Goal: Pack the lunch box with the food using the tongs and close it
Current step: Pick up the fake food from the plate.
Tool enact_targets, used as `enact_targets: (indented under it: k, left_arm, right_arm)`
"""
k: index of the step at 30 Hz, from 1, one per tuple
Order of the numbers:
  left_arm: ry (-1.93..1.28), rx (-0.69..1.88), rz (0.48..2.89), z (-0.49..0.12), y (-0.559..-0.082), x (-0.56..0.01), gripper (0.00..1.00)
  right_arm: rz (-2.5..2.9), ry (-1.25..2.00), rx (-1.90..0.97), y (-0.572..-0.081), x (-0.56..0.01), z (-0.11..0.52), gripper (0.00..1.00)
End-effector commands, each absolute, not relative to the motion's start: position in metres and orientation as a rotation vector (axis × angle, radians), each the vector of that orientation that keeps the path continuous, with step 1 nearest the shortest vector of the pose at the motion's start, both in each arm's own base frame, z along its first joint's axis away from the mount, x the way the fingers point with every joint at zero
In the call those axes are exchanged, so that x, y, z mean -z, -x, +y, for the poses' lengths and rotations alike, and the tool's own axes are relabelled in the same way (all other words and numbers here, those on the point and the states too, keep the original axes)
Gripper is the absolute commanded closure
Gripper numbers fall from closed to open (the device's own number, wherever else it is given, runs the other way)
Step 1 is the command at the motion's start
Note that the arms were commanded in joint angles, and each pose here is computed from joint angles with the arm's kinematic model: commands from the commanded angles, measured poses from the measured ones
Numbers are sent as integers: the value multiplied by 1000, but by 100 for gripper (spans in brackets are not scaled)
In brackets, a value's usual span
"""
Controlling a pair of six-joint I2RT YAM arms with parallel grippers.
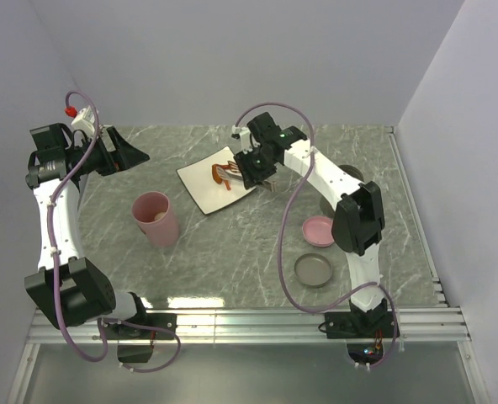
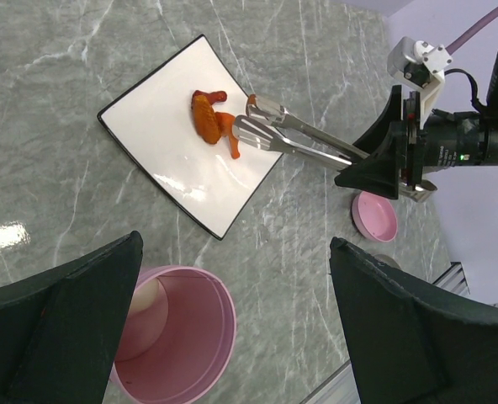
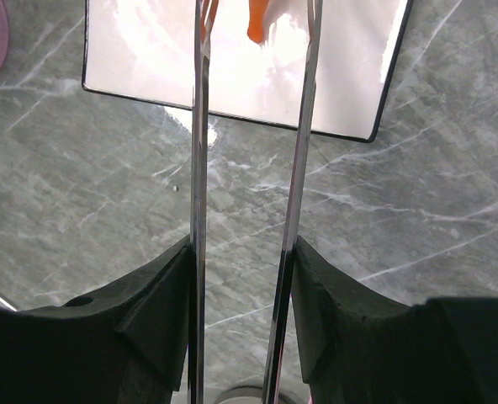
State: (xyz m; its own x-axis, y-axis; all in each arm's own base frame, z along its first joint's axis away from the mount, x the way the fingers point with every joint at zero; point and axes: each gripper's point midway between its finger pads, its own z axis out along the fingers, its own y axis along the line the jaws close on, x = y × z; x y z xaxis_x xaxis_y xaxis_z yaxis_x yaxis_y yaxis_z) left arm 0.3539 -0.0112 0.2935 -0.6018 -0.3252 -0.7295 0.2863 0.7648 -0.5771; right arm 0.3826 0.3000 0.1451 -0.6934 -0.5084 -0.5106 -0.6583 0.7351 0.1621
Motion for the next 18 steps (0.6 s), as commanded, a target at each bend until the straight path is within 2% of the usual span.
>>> enact_targets:
  k: [1, 11, 14, 18]
  left_arm:
    - [-1, 836, 2024, -10, -357, -298, 1]
    - [5, 839, 2030, -9, -358, -295, 1]
    - [4, 840, 2032, -10, -358, -294, 1]
    - [8, 832, 2035, -8, -359, -294, 1]
  right_arm:
    - [2451, 888, -482, -393, -154, 313, 47]
    - [2463, 888, -491, -399, -144, 319, 50]
    - [2462, 886, -492, -400, -143, 320, 54]
    - [2466, 887, -493, -399, -142, 320, 64]
